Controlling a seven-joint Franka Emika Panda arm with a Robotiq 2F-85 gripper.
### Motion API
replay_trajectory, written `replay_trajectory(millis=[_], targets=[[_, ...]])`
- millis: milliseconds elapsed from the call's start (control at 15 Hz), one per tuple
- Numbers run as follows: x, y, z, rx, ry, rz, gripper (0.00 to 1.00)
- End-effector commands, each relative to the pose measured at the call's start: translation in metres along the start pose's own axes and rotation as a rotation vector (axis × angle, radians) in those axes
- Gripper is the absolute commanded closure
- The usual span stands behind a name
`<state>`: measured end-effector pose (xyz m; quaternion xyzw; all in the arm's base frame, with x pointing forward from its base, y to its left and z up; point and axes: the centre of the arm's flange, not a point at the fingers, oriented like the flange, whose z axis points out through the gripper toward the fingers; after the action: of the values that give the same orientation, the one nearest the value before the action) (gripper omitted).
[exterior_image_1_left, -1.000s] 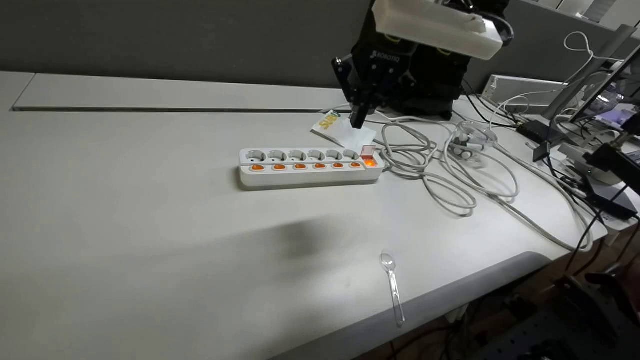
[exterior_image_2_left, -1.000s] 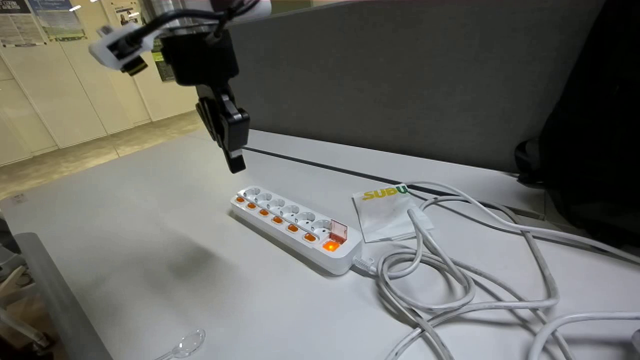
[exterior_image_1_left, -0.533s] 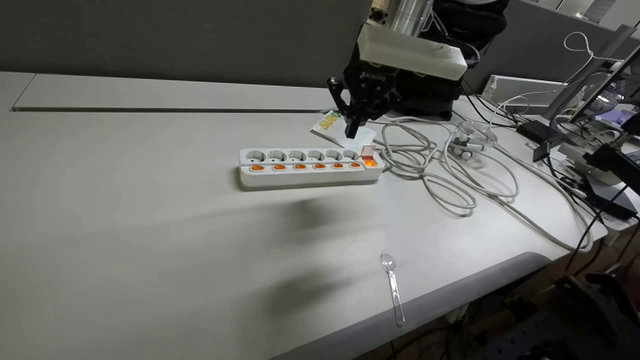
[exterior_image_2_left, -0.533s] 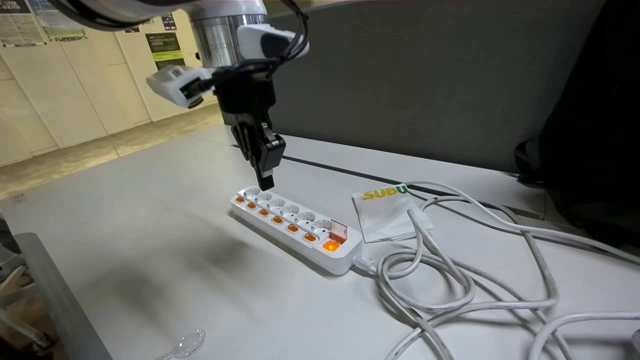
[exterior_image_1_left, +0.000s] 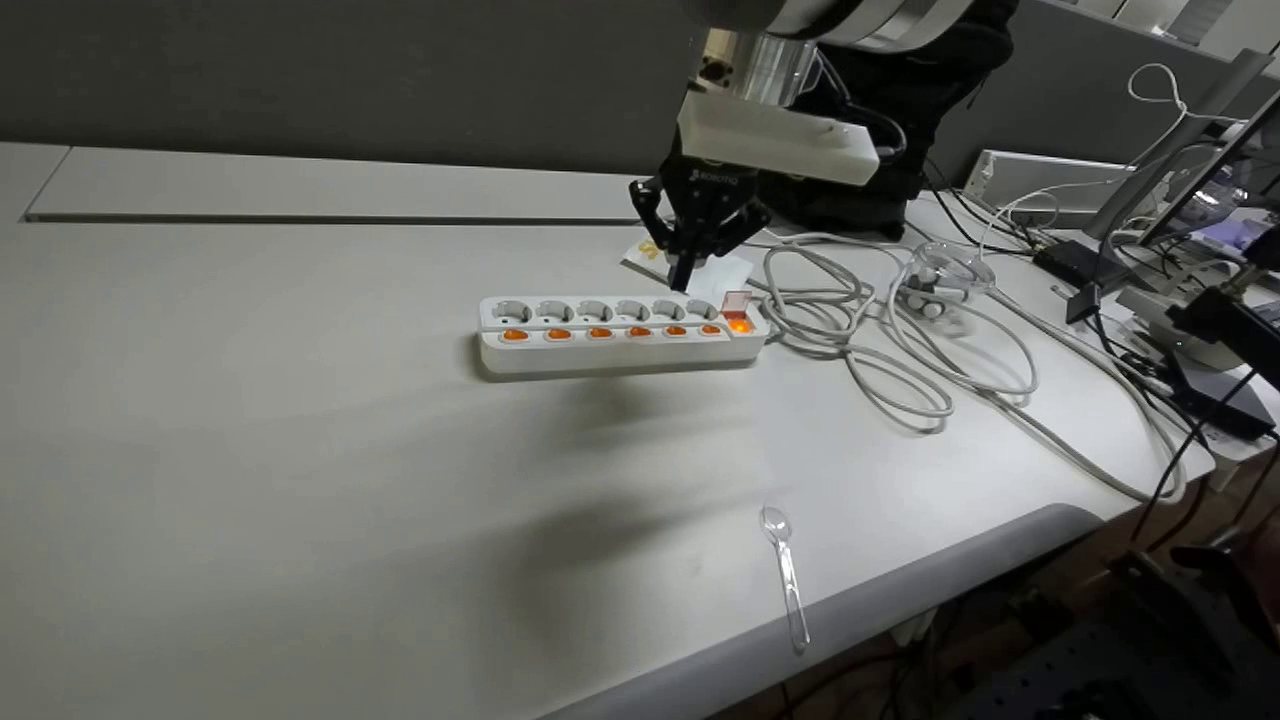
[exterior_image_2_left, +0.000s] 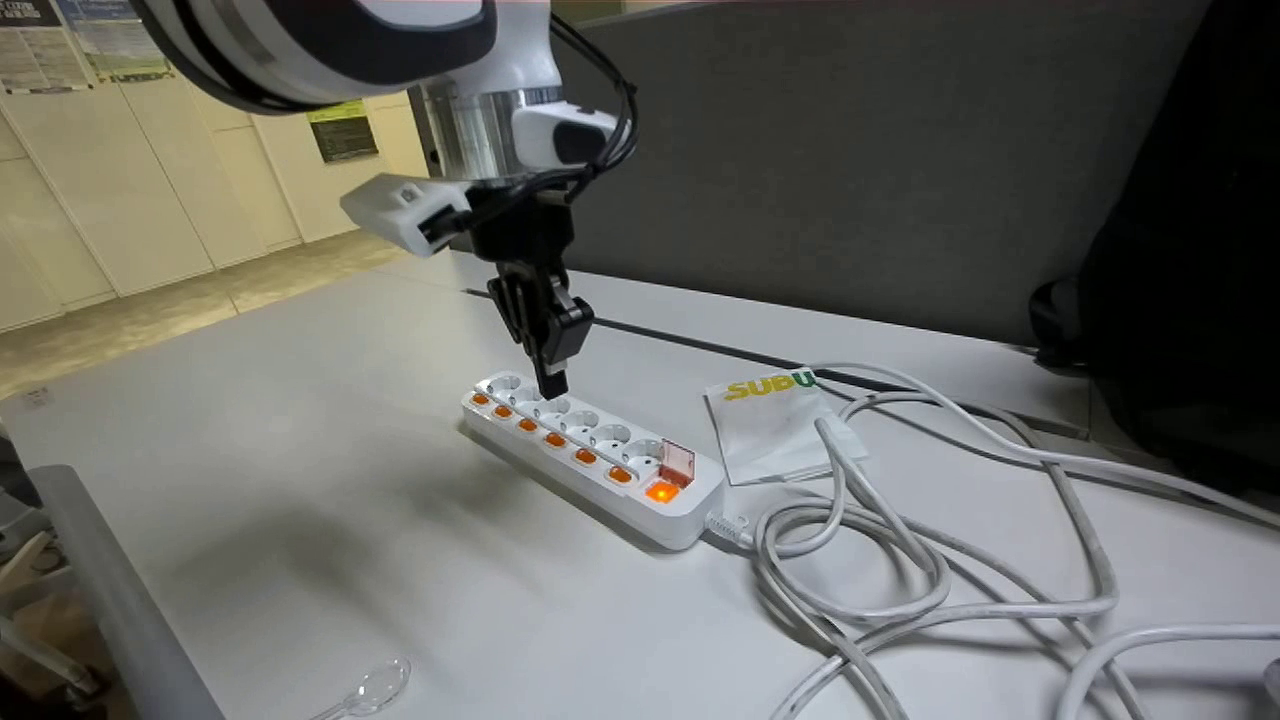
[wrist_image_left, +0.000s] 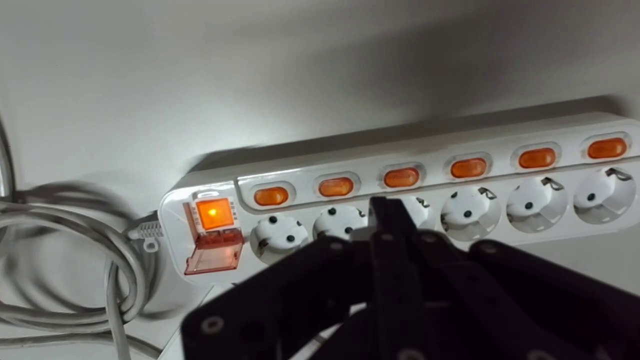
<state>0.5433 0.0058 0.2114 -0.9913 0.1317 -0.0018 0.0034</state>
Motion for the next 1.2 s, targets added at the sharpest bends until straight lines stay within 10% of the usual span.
replay_trajectory(millis=[0,1133], targets=[[0.01,-0.005,0.009,-0.018,0.014,0.013,1.0],[0.0,0.002,0.045,-0.075,0.037,0.047,1.0]])
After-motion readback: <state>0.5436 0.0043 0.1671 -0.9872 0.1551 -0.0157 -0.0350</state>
